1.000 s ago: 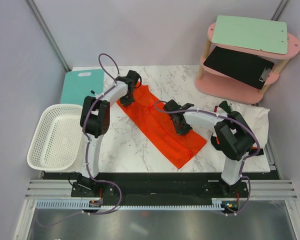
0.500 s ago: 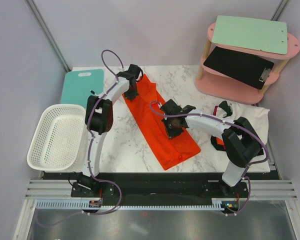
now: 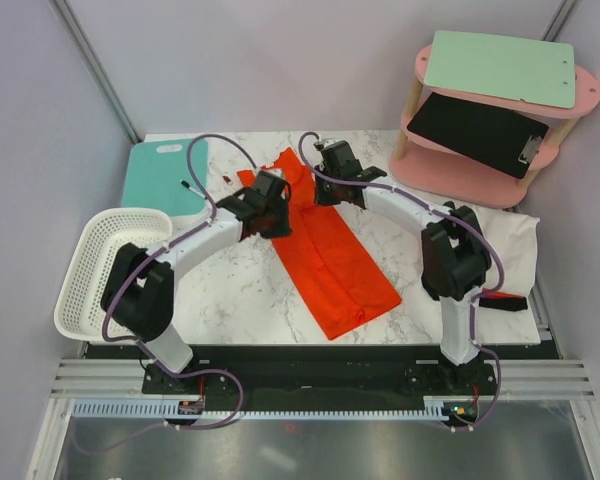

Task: Fold and stack the t-shirts
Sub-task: Fold the tshirt

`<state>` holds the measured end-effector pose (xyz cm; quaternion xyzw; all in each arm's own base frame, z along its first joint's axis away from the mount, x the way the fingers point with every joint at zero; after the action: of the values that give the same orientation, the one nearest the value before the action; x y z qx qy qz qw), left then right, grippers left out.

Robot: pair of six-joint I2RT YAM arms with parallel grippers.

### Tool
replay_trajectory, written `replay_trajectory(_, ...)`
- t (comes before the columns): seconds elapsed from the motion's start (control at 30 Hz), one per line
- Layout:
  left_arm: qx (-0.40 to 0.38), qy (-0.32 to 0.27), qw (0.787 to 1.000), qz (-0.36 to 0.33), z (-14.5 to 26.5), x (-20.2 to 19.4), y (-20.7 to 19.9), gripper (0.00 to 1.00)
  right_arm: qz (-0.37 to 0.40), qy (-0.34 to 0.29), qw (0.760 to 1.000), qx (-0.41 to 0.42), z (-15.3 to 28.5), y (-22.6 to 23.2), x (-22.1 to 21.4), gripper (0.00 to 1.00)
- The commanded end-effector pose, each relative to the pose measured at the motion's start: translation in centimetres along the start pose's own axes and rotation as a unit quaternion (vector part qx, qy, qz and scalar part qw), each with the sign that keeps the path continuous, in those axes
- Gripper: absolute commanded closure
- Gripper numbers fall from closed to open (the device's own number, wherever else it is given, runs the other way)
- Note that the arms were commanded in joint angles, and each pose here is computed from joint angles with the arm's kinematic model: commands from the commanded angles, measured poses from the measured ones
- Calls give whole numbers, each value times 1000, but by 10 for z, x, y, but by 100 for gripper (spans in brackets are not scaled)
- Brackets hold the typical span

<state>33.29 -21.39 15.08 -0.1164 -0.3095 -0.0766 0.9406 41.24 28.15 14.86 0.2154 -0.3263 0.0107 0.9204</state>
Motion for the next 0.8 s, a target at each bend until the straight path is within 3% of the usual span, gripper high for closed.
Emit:
replay_trajectory(0.0, -59, 23, 997, 33, -17, -53, -43, 98, 15, -18, 999, 45, -40, 16, 13, 100)
replay_trajectory(0.37, -99, 78, 992, 18, -29, -107, -87, 98, -18, -65, 996, 62, -72, -1, 36, 100)
replay_trajectory(0.77, -91, 142, 986, 7, -31, -156, -102, 98, -37, -30, 998, 45, -123, -13, 23, 100)
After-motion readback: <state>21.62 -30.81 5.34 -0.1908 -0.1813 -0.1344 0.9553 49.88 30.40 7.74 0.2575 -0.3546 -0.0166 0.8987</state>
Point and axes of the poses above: each gripper's point midway between its finger pads, its own z axis back along the fingers, its own y axis along the line the jaws close on, x = y × z, the point moved 4 cm from there along z, back along the fingers, and after that the axes turned 12 degrees about -z, right-handed, at the moved point
